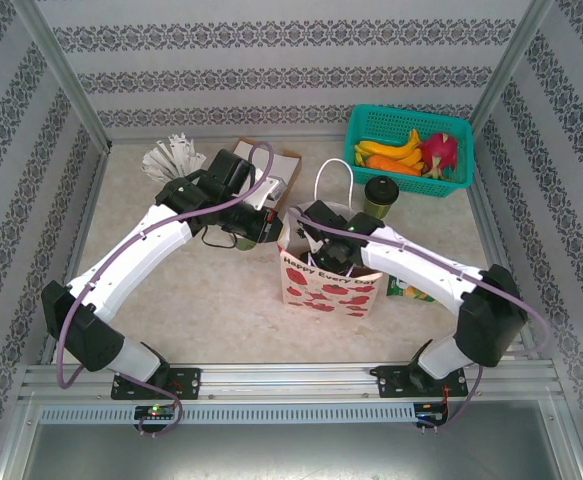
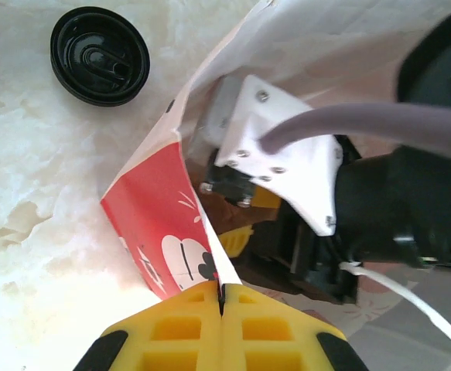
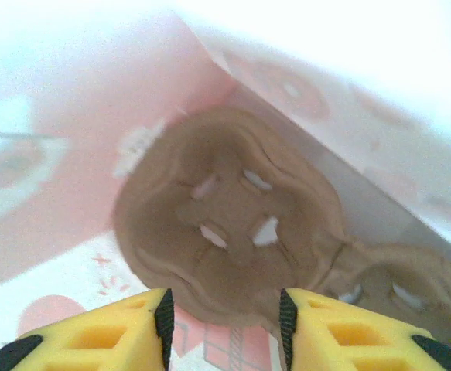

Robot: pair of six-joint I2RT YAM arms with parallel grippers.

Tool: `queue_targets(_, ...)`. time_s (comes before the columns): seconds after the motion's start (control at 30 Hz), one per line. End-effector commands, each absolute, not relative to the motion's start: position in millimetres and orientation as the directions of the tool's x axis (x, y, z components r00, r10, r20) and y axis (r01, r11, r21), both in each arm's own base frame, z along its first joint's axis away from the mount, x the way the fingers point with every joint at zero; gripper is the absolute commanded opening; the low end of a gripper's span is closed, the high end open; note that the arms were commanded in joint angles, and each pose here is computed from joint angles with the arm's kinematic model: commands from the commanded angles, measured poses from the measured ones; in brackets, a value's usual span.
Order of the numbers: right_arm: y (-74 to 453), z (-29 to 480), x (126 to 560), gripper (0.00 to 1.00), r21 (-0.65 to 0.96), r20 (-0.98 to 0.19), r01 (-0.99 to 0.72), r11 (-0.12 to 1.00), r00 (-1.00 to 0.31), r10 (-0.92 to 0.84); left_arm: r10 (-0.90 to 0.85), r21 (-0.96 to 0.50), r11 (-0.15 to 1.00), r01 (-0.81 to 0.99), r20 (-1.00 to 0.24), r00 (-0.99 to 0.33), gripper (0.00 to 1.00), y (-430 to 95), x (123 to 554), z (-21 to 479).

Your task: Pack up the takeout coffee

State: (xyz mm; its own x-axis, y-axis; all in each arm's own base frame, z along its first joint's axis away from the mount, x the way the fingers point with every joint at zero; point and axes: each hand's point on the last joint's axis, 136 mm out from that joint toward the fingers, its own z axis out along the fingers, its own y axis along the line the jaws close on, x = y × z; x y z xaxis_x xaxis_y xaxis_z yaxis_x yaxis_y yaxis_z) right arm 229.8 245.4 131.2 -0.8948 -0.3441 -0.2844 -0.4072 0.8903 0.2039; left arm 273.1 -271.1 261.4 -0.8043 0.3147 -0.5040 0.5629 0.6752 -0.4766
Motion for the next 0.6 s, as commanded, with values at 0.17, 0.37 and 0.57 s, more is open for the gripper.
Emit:
queue_targets(0.17,272.3,204.5,234.4,0.45,0.397,-0.511,-0.487,0.778,-0.821,-0.253,0.34,-0.441,0.689,0.575,-0.505,-0.794,0.0,-268.0,273.7,264.7)
queue_targets(0.37,270.7,219.6,236.1,0.5,0.42,-0.555,-0.494,0.761,-0.804,-0.215,0.34,-0.44,0.685,0.581,-0.512,-0.789,0.0,-268.4,273.7,269.0)
queue_targets(0.57,276.5,234.2,231.1,0.51,0.458,-0.574,-0.521,0.721,-0.792,-0.207,0.343,-0.436,0.69,0.578,-0.507,-0.791,0.0,-268.2,275.0,268.1)
